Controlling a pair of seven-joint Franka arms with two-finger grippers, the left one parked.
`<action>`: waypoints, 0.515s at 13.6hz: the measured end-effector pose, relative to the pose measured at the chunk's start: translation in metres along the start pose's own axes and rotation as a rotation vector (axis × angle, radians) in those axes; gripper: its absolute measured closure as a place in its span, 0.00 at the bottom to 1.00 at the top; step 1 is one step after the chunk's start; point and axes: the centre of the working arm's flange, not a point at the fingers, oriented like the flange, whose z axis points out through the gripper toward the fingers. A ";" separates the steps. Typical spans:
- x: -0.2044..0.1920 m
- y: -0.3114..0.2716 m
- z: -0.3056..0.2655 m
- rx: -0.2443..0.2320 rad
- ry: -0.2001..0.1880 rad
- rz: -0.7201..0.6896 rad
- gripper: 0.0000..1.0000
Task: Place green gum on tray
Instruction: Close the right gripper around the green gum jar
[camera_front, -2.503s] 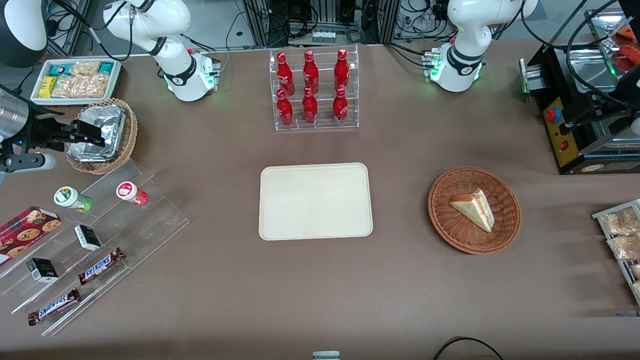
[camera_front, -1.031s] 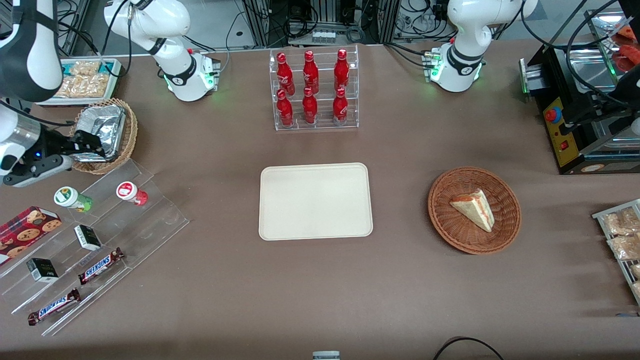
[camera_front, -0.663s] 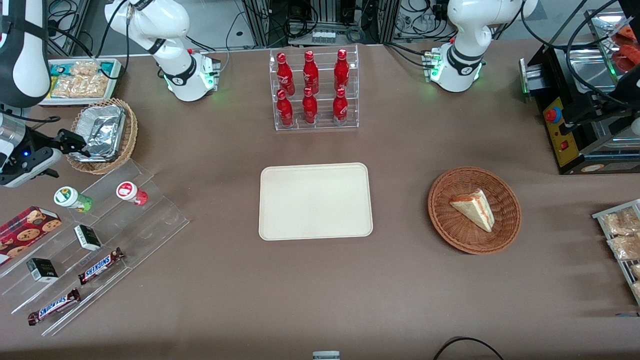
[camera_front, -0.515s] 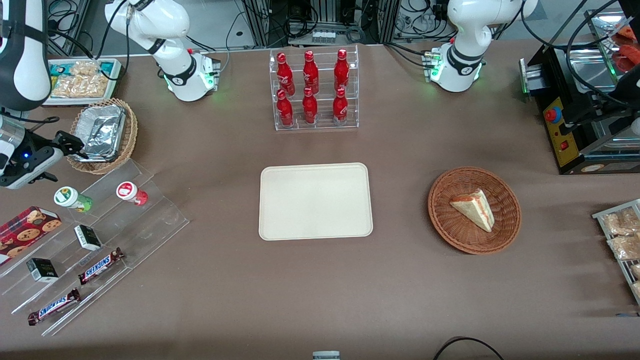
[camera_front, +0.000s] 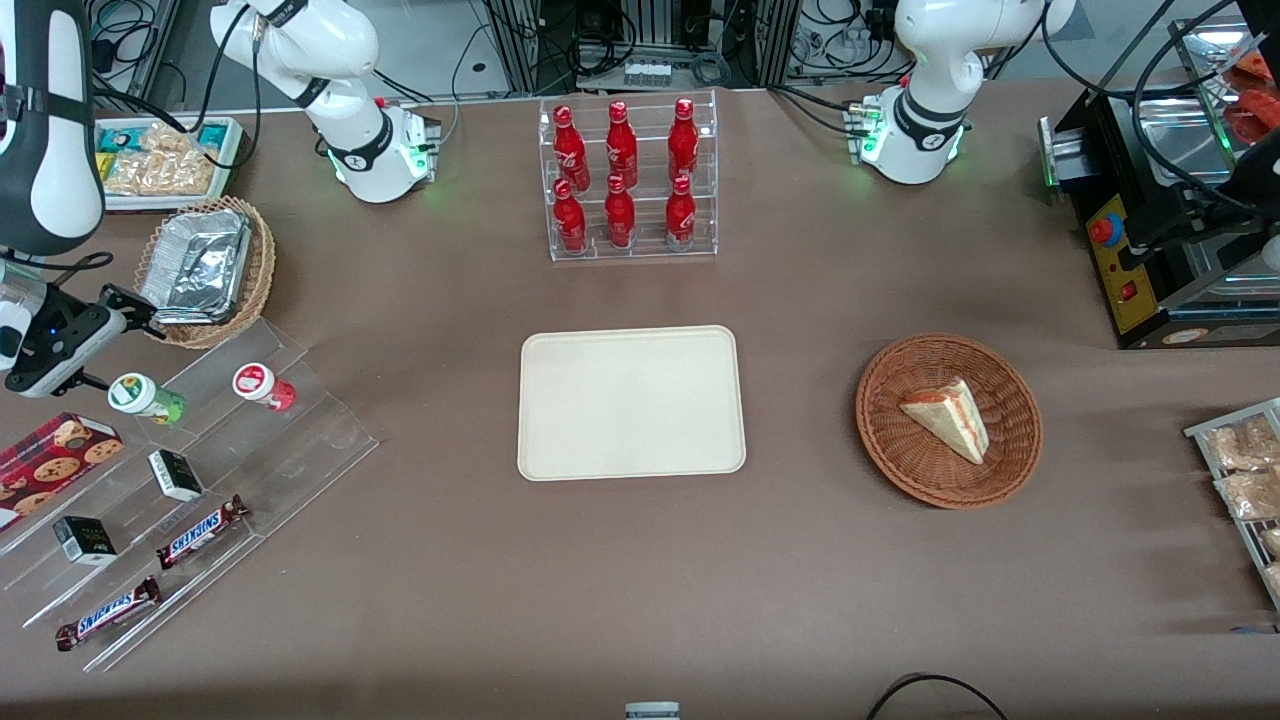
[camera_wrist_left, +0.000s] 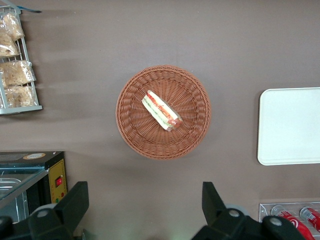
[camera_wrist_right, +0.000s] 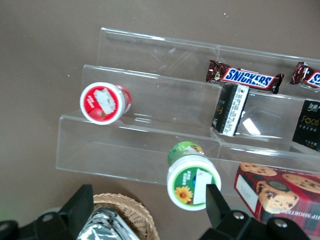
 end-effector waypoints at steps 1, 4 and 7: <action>-0.001 0.003 0.003 -0.006 0.001 -0.006 0.00; -0.009 0.014 0.013 -0.016 0.002 -0.016 0.00; -0.012 0.023 0.023 -0.026 0.002 -0.016 0.00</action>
